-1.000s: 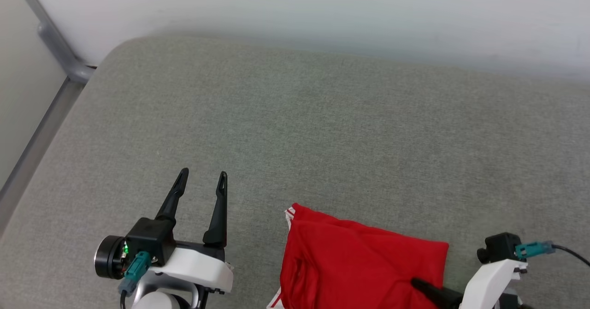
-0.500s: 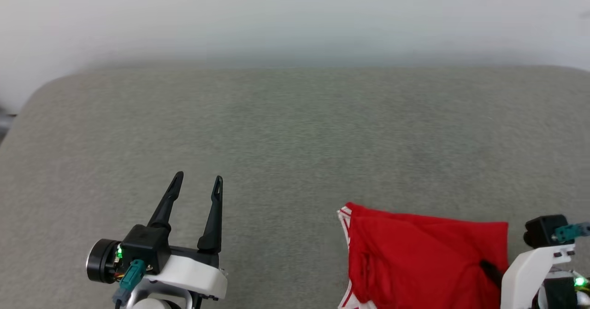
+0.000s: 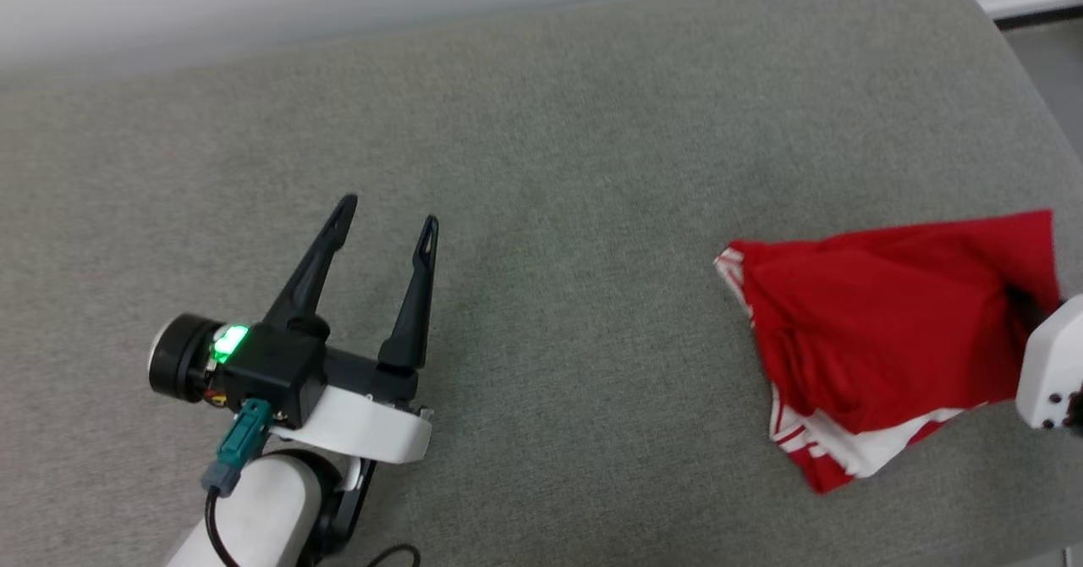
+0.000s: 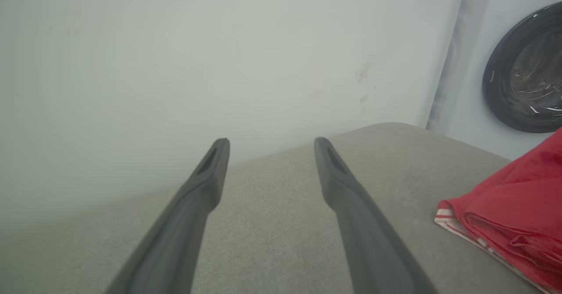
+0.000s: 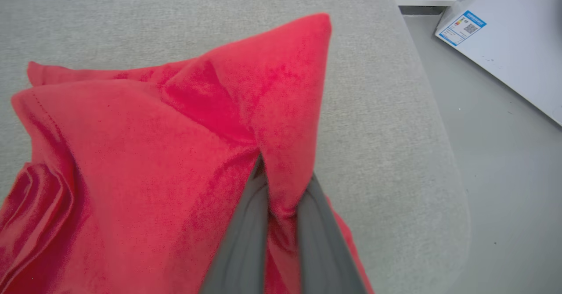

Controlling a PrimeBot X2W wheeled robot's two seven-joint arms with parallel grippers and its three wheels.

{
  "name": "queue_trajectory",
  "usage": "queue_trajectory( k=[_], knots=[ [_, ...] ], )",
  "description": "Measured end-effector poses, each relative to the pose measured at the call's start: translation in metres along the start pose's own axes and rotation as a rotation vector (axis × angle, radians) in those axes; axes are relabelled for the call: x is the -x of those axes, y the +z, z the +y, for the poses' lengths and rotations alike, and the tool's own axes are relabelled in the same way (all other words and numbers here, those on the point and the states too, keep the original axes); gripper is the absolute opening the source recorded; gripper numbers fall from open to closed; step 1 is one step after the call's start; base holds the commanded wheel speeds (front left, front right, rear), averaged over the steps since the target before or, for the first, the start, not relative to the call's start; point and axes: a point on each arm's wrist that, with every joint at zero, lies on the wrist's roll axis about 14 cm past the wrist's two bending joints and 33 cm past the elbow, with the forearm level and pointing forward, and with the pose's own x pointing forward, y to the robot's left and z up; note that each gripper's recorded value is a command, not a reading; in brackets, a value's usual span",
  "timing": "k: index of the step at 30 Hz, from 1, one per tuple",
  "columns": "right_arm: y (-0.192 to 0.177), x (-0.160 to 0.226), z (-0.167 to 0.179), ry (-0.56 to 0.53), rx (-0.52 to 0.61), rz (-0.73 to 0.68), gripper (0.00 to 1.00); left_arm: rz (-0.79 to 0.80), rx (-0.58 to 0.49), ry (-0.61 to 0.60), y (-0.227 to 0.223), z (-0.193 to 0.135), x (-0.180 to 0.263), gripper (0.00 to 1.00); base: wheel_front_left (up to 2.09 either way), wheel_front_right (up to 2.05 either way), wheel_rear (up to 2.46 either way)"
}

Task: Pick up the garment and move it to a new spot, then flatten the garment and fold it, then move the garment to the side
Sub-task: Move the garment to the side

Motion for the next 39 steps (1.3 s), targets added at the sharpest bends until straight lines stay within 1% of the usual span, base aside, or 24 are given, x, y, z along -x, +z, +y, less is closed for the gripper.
queue_trajectory(
  k=[4, 9, 11, 14, 19, 20, 21, 22, 23, 24, 26, 30, 33, 36, 39],
  knots=[
    [0.012, -0.021, -0.043, -0.135, 0.04, -0.004, 0.0, 0.005, 0.02, -0.071, -0.02, -0.008, -0.028, 1.0, 0.0, 0.0, 0.0],
    [0.018, -0.039, -0.102, -0.309, 0.089, 0.017, 0.0, 0.029, 0.049, -0.127, -0.052, -0.013, -0.05, 1.0, 0.0, 0.0, 0.0],
    [0.022, -0.045, -0.12, -0.363, 0.112, 0.015, 0.0, 0.035, 0.062, -0.142, -0.062, -0.015, -0.055, 1.0, 0.0, 0.0, 0.0],
    [0.03, -0.056, -0.136, -0.413, 0.117, -0.01, 0.0, 0.035, 0.07, -0.15, -0.071, -0.014, -0.061, 1.0, 0.0, 0.0, 0.0],
    [0.037, -0.082, -0.139, -0.429, 0.116, -0.049, 0.0, 0.046, 0.068, -0.141, -0.083, -0.005, -0.063, 1.0, 0.0, 0.0, 0.0],
    [0.035, -0.086, -0.138, -0.43, 0.112, -0.049, 0.15, 0.051, 0.066, -0.137, -0.086, -0.003, -0.063, 1.0, 0.0, 0.0, 0.0],
    [0.032, -0.09, -0.137, -0.431, 0.105, -0.047, 0.39, 0.055, 0.064, -0.133, -0.088, -0.001, -0.063, 1.0, 0.0, 0.0, 0.0],
    [0.027, -0.094, -0.136, -0.432, 0.097, -0.039, 0.59, 0.058, 0.062, -0.129, -0.09, 0.001, -0.063, 1.0, 0.0, 0.0, 0.0],
    [0.023, -0.098, -0.134, -0.431, 0.09, -0.031, 0.76, 0.063, 0.062, -0.126, -0.092, 0.002, -0.062, 1.0, 0.0, 0.0, 0.0],
    [0.018, -0.1, -0.133, -0.432, 0.077, -0.019, 1.0, 0.067, 0.061, -0.124, -0.093, 0.003, -0.061, 1.0, 0.0, 0.0, 0.0],
    [0.008, -0.101, -0.134, -0.442, 0.074, 0.004, 1.0, 0.07, 0.058, -0.12, -0.093, 0.004, -0.06, 1.0, 0.0, 0.0, 0.0],
    [0.013, -0.093, -0.144, -0.479, 0.064, -0.039, 1.0, 0.065, 0.053, -0.112, -0.088, 0.005, -0.059, 1.0, 0.0, 0.0, 0.0],
    [0.028, -0.087, -0.144, -0.49, 0.059, -0.124, 1.0, 0.064, 0.052, -0.098, -0.083, 0.007, -0.054, 1.0, 0.0, 0.0, 0.0],
    [0.041, -0.08, -0.135, -0.474, 0.052, -0.217, 1.0, 0.067, 0.051, -0.071, -0.076, 0.009, -0.048, 1.0, 0.0, 0.0, 0.0],
    [0.046, -0.067, -0.127, -0.456, 0.057, -0.294, 1.0, 0.072, 0.056, -0.04, -0.069, 0.01, -0.037, 1.0, 0.0, 0.0, 0.0]
  ],
)
